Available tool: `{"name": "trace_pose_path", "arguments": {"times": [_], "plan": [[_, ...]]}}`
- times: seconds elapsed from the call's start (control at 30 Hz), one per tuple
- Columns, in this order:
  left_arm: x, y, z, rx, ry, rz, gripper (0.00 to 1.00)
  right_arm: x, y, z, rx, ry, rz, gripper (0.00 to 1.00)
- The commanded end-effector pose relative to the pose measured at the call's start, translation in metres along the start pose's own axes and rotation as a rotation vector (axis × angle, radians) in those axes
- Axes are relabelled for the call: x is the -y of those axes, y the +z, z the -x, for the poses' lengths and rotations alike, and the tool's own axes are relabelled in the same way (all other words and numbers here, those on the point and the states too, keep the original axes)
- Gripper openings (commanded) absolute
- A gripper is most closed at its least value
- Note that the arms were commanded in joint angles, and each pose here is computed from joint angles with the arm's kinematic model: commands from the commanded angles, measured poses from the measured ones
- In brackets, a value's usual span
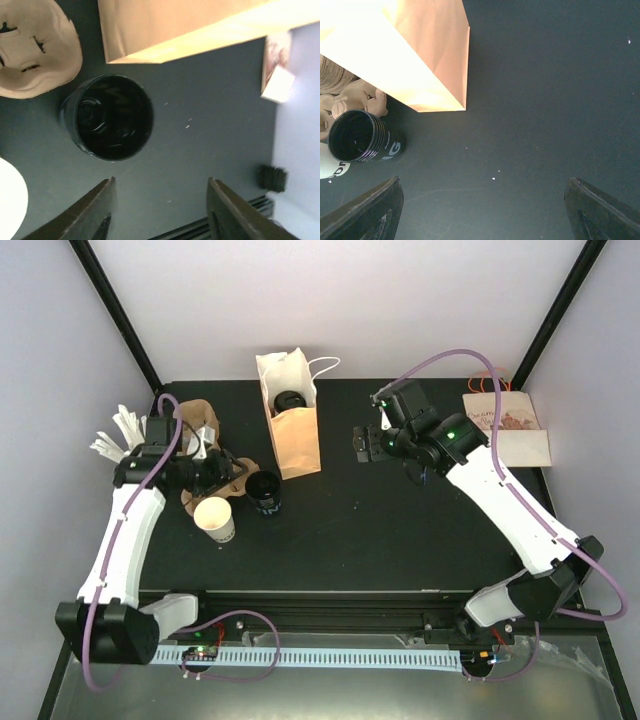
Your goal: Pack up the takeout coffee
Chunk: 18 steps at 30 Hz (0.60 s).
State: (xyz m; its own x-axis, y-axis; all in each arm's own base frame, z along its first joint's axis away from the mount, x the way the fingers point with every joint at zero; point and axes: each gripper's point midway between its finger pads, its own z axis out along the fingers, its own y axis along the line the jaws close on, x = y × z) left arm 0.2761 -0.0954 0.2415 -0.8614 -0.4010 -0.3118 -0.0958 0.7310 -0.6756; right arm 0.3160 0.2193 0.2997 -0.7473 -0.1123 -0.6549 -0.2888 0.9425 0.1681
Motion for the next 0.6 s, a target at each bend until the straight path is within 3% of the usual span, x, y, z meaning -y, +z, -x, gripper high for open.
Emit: {"name": "trace_pose_path", "arguments": {"times": [0.0,0.07,0.33,0.57], "plan": [[-0.012,0.008,-0.005,-0.115,0.025,0.080,0.44,-0.004,-0.012,0.008,0.054,0.042,0.045,0.90],[-0.021,0.019,-0.004,-0.169,0.020,0.120,0.33,-0.005,-0.013,0.009,0.062,0.044,0.053,0.90],[-0.035,0.054,-0.005,-0.251,0.102,0.284,0.37,-0.002,-0.020,0.010,0.083,0.033,0.047,0.90],[-0.053,0.067,0.001,-0.233,0.143,0.379,0.31,-0.003,-0.019,0.001,0.072,0.063,0.073,0.90]]}}
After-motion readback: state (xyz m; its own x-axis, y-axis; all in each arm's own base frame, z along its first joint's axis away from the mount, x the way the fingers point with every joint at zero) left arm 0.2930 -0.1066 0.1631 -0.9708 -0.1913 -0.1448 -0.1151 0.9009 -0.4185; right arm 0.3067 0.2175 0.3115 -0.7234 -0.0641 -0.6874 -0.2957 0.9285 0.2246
